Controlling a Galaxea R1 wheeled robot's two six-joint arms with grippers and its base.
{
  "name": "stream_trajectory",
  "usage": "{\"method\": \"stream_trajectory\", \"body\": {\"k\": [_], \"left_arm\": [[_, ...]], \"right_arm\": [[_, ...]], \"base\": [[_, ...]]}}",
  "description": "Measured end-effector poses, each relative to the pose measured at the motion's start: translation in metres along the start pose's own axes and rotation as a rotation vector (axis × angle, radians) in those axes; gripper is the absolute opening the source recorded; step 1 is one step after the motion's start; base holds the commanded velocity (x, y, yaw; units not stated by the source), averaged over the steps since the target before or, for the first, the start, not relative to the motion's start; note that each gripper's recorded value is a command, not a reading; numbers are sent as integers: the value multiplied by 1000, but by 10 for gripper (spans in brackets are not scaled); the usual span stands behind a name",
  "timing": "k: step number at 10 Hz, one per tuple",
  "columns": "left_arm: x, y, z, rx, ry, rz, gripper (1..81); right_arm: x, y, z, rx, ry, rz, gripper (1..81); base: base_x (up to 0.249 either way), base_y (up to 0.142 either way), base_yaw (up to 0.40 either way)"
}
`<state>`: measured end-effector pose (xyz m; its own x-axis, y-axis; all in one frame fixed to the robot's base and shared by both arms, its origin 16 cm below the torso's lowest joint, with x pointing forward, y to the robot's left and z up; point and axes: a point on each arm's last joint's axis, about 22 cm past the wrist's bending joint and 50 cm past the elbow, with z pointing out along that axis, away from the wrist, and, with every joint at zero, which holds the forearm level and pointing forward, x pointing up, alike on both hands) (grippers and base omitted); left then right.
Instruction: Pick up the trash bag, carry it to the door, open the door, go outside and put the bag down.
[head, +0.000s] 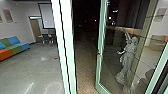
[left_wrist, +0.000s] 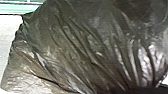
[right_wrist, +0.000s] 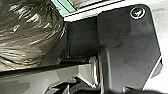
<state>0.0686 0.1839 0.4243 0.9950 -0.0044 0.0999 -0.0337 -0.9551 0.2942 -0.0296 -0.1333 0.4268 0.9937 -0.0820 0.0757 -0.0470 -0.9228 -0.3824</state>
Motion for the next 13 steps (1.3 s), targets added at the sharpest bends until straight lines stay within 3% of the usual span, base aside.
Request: {"method": "stream_trajectory", "body": {"k": [13], "left_arm": [[0, 0, 0, 0, 0, 0, 10]], "right_arm": [[0, 1, 0, -3, 1, -1, 811]], "base": [[0, -130, 0]]}}
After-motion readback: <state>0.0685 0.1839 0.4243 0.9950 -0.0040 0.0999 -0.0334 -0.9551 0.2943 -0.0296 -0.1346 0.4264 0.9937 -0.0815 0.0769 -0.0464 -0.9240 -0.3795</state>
